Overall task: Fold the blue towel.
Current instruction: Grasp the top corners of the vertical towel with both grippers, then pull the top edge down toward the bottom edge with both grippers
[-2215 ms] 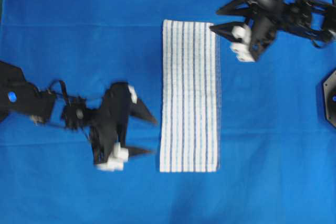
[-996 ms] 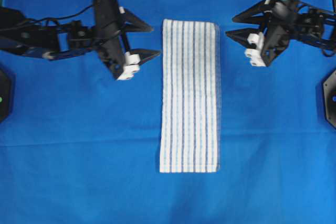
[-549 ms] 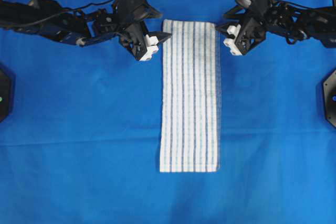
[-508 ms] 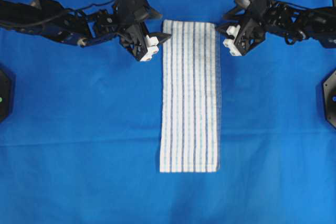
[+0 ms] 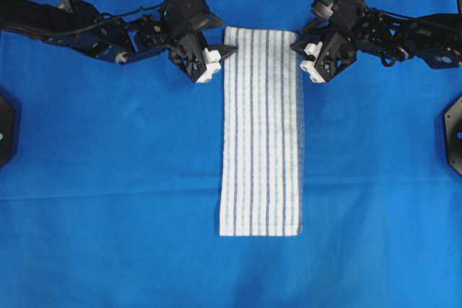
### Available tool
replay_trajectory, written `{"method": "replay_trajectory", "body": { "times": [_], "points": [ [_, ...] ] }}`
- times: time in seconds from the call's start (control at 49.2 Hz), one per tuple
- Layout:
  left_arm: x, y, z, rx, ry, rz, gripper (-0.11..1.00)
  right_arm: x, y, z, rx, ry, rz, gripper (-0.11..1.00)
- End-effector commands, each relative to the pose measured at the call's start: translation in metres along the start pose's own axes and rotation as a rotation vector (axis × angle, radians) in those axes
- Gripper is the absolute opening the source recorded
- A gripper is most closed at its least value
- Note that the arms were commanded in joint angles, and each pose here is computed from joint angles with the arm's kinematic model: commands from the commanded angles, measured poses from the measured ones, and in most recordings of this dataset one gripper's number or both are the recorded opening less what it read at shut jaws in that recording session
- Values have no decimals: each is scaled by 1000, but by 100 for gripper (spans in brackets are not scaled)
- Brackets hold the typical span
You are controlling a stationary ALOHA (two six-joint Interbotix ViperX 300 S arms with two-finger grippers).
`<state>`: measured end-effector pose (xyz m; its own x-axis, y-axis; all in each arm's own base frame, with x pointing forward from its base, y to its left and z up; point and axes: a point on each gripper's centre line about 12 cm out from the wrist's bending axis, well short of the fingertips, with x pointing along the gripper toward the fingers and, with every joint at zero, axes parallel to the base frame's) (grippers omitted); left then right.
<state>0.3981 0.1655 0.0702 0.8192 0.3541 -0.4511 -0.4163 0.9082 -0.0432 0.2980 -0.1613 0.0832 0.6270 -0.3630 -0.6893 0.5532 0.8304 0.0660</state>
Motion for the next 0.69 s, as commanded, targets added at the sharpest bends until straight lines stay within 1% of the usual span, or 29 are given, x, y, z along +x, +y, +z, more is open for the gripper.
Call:
{"method": "replay_trajectory", "body": {
  "times": [0.0,0.163,0.203,0.264,0.305,0.325,0.386,0.427,0.447,0.467,0.488,0.671],
  "points": [
    [0,4,9,-6,-28,7,73,2,1,8,9,-24,0,58],
    [-1,2,6,-5,-9,5,69,4,0,5,17,-14,-3,57],
    [-1,2,5,-4,-2,4,66,4,0,6,18,-14,-3,56],
    [-1,1,4,-2,11,3,55,4,1,5,15,-9,0,52],
    [0,0,3,1,18,1,45,4,3,5,8,-9,3,46],
    [0,0,3,1,18,1,40,4,4,5,7,-7,5,41],
    [0,0,4,3,18,0,22,4,6,4,0,-7,9,22],
    [0,-1,4,3,18,-1,13,4,7,4,-4,-6,11,12],
    [0,-1,4,3,17,-1,9,4,7,4,-5,-6,13,8],
    [0,-2,4,4,19,-3,6,4,7,4,-5,-6,13,7],
    [0,-2,4,5,19,-4,4,4,7,4,-5,-5,13,8],
    [0,-5,3,9,20,-10,4,4,8,4,-4,-2,14,8]
  ]
}}
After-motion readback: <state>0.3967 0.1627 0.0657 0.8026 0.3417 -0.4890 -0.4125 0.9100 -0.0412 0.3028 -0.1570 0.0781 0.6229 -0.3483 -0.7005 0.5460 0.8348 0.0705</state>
